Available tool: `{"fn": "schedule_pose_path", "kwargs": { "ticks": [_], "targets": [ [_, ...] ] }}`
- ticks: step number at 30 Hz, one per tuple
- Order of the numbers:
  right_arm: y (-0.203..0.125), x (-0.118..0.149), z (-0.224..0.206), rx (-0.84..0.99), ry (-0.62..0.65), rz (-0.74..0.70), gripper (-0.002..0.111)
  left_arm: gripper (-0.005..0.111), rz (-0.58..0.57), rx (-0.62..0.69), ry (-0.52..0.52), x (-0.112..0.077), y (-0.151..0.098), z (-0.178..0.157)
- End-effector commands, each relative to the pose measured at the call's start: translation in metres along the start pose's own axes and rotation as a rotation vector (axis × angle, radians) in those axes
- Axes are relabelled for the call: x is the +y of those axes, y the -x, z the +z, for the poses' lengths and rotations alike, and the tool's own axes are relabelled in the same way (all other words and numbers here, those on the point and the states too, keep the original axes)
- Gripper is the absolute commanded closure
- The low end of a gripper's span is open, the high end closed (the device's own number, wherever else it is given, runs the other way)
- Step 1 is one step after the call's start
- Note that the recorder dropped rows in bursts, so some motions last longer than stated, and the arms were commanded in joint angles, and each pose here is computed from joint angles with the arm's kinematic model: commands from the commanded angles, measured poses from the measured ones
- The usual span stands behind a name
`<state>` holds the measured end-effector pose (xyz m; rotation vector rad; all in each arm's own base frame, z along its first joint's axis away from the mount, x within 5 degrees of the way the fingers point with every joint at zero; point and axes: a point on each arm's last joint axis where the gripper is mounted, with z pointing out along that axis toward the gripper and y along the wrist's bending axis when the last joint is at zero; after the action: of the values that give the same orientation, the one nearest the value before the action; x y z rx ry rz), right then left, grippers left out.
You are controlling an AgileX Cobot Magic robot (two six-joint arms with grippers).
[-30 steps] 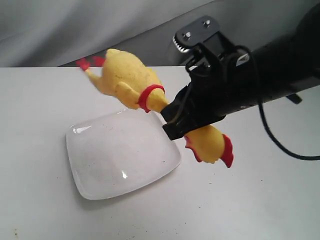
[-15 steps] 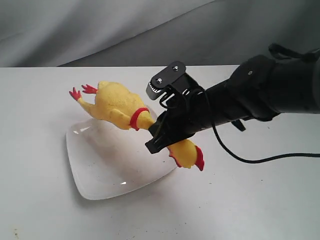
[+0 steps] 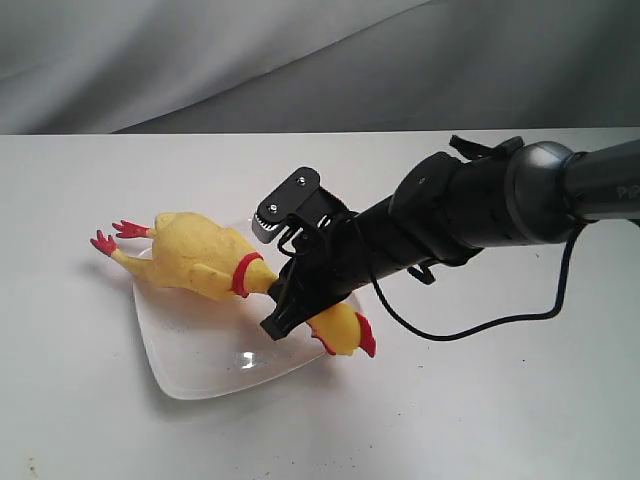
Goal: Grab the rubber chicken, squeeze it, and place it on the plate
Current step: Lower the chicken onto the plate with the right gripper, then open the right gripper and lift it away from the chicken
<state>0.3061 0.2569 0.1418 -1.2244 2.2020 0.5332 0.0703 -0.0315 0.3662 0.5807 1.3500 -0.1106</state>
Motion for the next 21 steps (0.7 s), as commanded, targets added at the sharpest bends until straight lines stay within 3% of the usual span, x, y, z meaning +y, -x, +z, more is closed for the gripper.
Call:
{"fn": "schedule_pose_path", "kwargs": {
  "ticks": [1,4,9,12,15,17,21],
  "targets": [
    [0.000,-0.003,0.003,0.001,-0.020,-0.008,0.108,0.106,-0.021,0.003,-0.001,0.000,0.000,-0.001],
    [0.000,-0.003,0.003,0.001,-0.020,0.022,0.099,0.106,-0.021,0.003,-0.001,0.000,0.000,-0.001],
    [0.000,-0.002,0.001,0.015,-0.009,-0.013,0.065,0.106,-0.021,0.007,0.002,0.000,-0.001,-0.001],
    [0.007,0.000,-0.016,0.021,-0.027,-0.072,0.058,0.106,-0.021,0.019,0.010,0.001,-0.002,-0.001],
    [0.023,0.004,-0.051,-0.009,-0.070,-0.089,0.062,0.106,-0.021,0.035,0.021,0.002,-0.003,-0.001],
    [0.033,0.008,-0.075,-0.033,-0.097,-0.105,0.071,0.106,-0.021,0.045,0.029,0.003,-0.004,-0.001],
    [0.053,0.023,-0.142,-0.141,-0.148,-0.144,0.103,0.106,-0.021,0.046,0.030,0.003,-0.004,-0.001]
  ]
}}
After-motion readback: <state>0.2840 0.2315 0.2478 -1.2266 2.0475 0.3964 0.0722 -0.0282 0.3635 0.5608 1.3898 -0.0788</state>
